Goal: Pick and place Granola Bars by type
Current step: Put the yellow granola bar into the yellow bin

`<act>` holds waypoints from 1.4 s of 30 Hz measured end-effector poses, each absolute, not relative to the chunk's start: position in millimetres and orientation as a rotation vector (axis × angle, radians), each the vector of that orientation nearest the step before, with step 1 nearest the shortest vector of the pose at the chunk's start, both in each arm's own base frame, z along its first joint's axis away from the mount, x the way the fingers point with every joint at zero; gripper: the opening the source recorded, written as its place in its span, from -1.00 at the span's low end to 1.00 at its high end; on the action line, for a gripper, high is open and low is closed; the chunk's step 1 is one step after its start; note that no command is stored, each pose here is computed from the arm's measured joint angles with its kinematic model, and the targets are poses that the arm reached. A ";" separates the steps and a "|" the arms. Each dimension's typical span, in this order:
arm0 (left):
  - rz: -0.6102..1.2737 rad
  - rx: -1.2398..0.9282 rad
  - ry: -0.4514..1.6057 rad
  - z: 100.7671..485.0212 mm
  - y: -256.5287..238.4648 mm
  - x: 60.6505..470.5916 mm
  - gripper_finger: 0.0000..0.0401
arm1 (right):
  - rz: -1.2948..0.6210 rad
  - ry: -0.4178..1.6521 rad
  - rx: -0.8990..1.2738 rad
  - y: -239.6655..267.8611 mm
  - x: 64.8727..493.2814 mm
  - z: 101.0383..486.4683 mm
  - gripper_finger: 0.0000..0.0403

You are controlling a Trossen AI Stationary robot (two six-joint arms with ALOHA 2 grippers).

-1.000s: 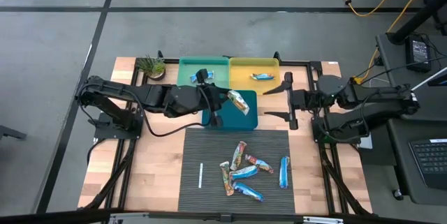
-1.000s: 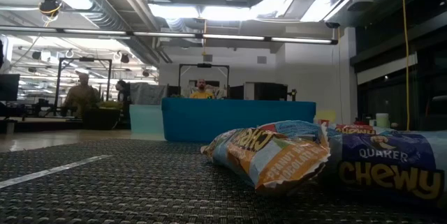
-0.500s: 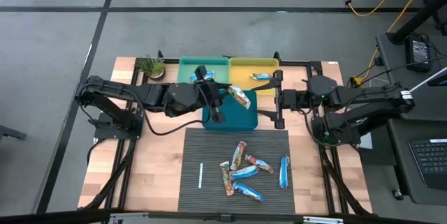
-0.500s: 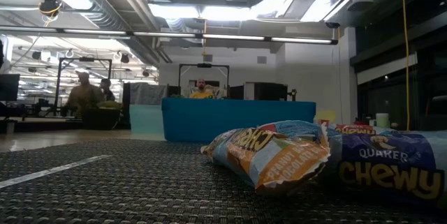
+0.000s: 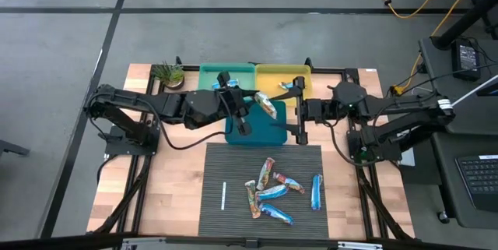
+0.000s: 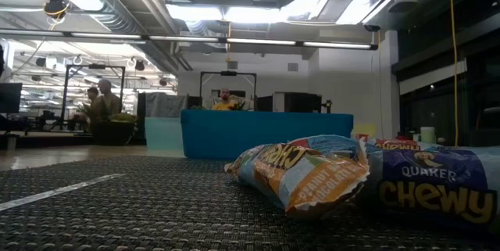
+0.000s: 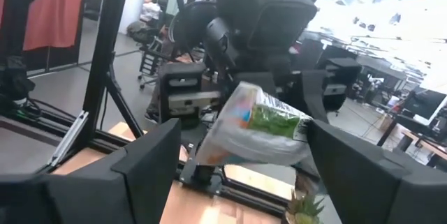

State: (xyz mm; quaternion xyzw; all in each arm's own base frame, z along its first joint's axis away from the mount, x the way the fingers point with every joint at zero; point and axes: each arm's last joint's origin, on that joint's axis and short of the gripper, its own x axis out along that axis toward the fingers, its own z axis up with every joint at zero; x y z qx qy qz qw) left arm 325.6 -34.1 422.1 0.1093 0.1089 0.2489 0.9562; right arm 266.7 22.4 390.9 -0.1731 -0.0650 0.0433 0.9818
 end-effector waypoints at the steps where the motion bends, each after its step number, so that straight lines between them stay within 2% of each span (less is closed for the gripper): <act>1: 0.505 0.222 0.220 422.2 -34.1 325.6 -0.70 | 0.087 -0.133 -0.353 22.5 268.6 392.7 0.55; 13: 0.504 0.224 0.223 421.9 -34.3 325.5 -0.70 | 0.074 -0.109 -0.395 22.7 276.4 399.8 0.51; 17: 0.504 0.223 0.224 421.8 -34.3 325.5 -0.70 | 0.049 -0.104 -0.394 22.0 276.5 399.8 0.35; 30: 0.504 0.209 0.220 421.8 -34.5 325.5 -0.70 | 0.044 -0.097 -0.394 21.7 276.5 399.4 -0.34; 37: 0.494 0.209 0.226 421.2 -34.7 325.5 -0.70 | 0.045 -0.096 -0.394 21.7 276.5 399.3 -0.52; 42: 0.399 0.200 0.225 420.6 -36.8 326.7 -0.69 | 0.055 -0.099 -0.394 22.4 276.3 399.4 -0.58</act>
